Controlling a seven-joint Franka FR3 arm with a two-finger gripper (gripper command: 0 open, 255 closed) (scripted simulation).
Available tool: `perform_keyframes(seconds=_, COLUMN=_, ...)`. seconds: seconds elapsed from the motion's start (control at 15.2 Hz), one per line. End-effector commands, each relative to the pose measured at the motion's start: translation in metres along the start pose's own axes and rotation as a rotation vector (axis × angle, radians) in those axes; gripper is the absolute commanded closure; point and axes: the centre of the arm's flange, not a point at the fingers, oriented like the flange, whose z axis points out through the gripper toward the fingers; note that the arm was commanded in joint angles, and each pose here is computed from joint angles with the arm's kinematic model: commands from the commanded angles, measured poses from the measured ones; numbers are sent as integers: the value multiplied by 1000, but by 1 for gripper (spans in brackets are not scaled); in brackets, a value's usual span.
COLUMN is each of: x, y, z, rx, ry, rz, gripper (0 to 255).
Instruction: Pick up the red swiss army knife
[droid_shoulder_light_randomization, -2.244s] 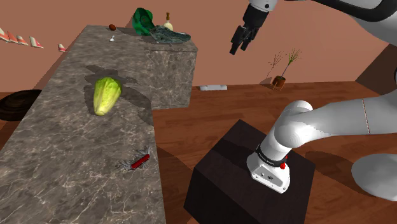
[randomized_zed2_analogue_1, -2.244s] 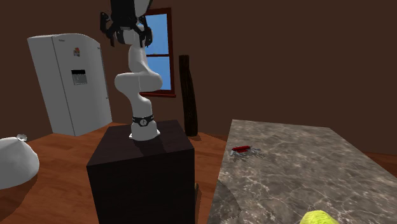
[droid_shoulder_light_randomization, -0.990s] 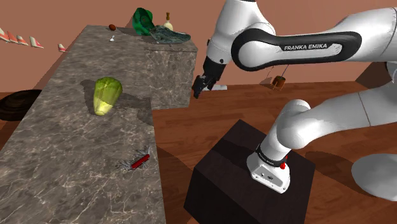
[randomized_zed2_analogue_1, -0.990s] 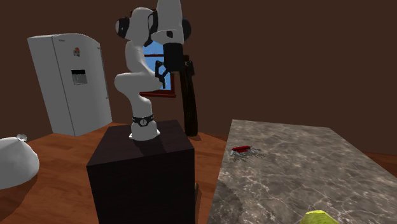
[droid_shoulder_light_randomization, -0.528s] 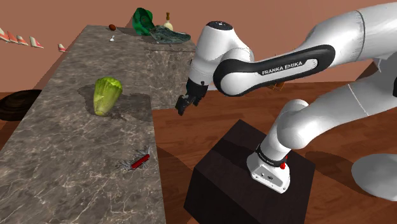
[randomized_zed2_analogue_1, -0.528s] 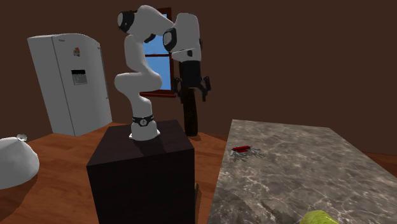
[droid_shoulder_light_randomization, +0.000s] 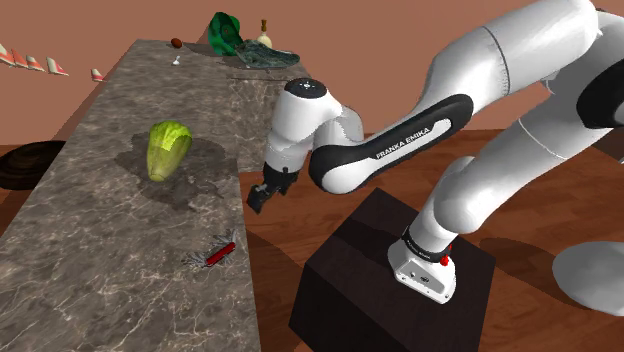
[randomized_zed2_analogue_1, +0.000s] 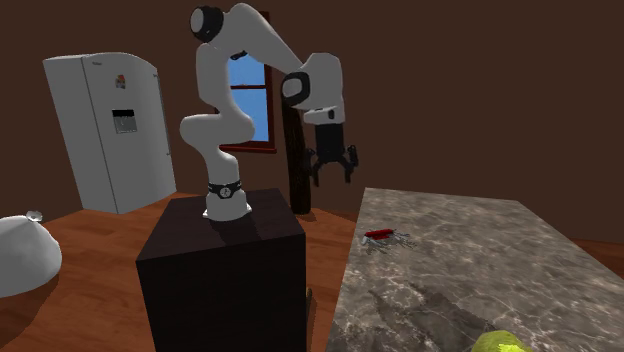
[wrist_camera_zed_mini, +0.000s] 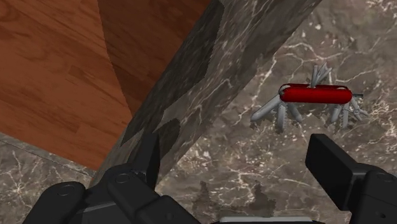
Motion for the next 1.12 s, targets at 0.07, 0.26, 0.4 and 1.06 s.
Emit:
perform_keyframes(seconds=0.07, x=-2, y=-31, z=27, rx=5, ry=2, rz=-1, gripper=0)
perform_keyframes(seconds=0.26, x=-3, y=-60, z=54, rx=6, ry=4, rz=-4, gripper=0)
perform_keyframes(seconds=0.4, x=-3, y=-79, z=72, rx=7, ry=5, rz=-5, gripper=0)
perform_keyframes(seconds=1.06, x=-8, y=-129, z=139, rx=9, ry=8, rz=-9, gripper=0)
